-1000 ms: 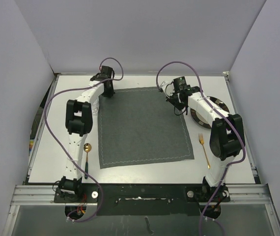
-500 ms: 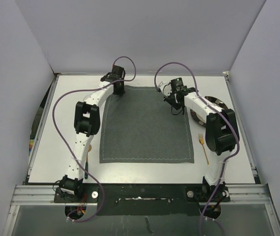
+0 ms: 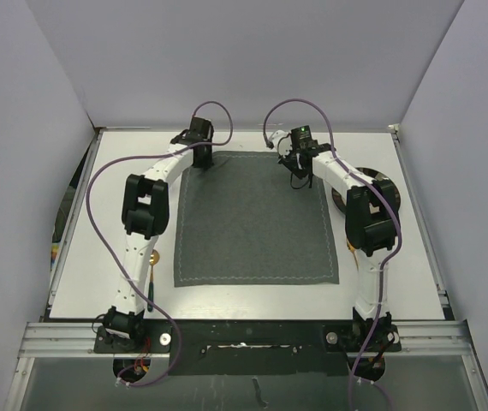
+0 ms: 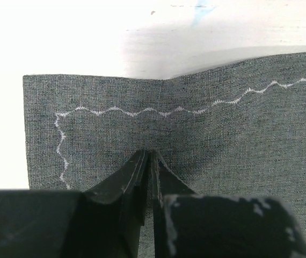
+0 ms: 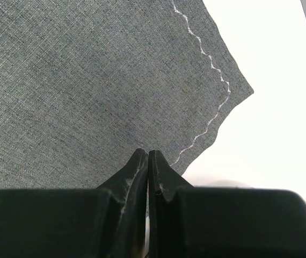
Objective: Set the dinner table for one person
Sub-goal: Flatten out the napkin at the center of the board.
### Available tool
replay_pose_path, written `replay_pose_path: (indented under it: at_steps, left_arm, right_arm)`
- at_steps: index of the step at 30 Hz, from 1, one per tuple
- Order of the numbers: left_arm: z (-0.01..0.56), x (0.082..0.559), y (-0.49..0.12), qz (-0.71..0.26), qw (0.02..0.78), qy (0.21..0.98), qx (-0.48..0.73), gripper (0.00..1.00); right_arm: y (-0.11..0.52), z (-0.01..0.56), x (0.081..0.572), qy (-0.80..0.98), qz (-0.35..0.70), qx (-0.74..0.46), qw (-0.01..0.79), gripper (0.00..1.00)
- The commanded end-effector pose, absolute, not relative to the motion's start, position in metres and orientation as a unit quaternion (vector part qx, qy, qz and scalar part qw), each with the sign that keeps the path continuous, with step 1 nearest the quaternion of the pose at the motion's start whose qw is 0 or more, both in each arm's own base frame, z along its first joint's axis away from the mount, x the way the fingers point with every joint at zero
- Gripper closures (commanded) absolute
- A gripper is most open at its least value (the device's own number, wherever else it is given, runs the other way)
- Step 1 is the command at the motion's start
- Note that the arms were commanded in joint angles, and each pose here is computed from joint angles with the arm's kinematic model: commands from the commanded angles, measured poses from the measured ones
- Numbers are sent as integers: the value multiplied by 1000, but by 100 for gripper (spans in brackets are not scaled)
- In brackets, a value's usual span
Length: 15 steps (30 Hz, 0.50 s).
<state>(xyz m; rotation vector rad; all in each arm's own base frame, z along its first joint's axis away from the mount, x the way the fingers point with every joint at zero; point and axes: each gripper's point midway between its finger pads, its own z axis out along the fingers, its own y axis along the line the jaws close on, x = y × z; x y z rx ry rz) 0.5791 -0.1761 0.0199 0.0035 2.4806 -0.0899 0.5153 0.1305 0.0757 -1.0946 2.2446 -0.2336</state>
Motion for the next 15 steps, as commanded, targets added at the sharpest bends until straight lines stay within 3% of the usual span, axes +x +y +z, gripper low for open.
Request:
replay_pose_path:
  at_steps: [1, 5, 10, 15]
  left_arm:
    - [25, 561, -156, -10, 298, 954, 3, 93]
    - [44, 564, -155, -9, 316, 949, 1, 87]
    - [62, 567, -158, -16, 340, 940, 9, 65]
    - [61, 563, -163, -19, 344, 939, 15, 61]
  right_arm:
    - [136, 106, 526, 839, -91, -405, 353, 100]
    - [135, 105, 522, 842, -89, -402, 348, 100]
    - [130, 111, 522, 843, -94, -397, 352, 100]
    - [126, 113, 522, 842, -96, -393, 356, 100]
